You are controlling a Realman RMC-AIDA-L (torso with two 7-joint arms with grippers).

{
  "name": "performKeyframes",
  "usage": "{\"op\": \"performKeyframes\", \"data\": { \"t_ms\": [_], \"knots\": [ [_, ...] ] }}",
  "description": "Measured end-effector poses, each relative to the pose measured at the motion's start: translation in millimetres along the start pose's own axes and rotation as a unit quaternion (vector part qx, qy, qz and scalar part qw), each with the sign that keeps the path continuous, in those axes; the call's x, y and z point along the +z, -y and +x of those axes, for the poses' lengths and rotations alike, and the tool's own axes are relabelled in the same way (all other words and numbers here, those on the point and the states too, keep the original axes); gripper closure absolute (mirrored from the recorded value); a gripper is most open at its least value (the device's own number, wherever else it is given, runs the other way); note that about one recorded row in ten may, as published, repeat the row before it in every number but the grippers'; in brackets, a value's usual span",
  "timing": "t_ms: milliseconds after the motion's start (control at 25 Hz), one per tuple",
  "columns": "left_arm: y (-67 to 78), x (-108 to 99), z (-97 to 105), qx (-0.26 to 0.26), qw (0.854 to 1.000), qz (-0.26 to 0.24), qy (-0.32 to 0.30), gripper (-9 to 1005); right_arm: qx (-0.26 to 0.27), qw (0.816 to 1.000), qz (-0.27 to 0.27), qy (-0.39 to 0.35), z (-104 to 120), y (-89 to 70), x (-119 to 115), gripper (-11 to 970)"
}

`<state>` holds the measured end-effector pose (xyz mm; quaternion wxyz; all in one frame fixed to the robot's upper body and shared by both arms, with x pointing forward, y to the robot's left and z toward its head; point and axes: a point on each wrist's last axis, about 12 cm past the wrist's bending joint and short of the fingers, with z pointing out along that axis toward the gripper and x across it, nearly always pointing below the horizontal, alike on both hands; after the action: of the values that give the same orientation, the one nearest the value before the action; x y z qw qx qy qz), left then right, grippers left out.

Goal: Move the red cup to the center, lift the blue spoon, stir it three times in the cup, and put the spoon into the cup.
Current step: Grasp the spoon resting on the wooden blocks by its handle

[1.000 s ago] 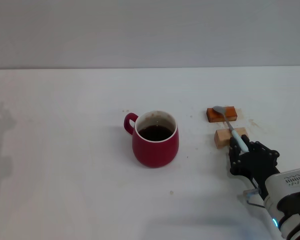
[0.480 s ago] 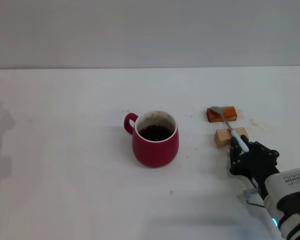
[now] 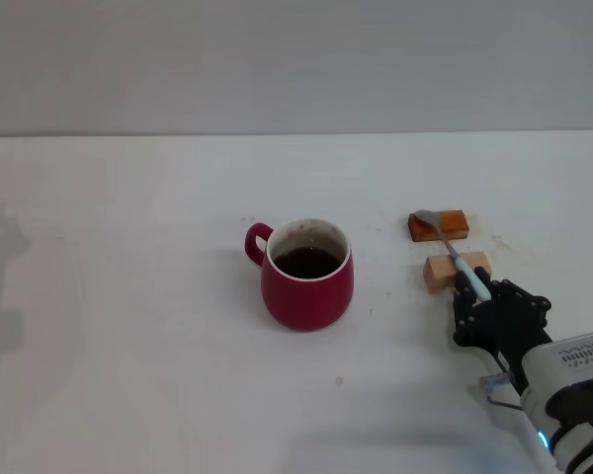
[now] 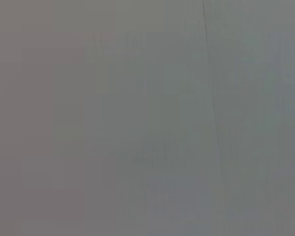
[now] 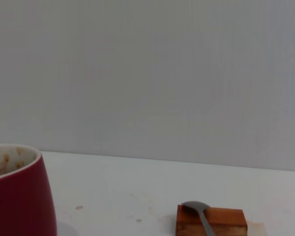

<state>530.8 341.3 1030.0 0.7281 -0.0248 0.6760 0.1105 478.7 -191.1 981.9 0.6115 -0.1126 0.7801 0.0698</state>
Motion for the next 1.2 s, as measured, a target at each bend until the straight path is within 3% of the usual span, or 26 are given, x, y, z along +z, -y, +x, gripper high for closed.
{"op": "performKeyframes", "data": {
  "t_ms": [600, 1200],
  "knots": [
    [2.5, 1.6, 0.6, -0.002, 1.0, 0.003, -0.006, 839, -0.002, 0.999, 0.014, 0.036, -7.9, 5.4, -2.2, 791],
    [3.1, 1.7, 0.4, -0.003, 1.0, 0.003, -0.005, 839, -0.002, 1.0, 0.001, 0.007, -2.1, 2.8, 0.2, 792]
  ]
}}
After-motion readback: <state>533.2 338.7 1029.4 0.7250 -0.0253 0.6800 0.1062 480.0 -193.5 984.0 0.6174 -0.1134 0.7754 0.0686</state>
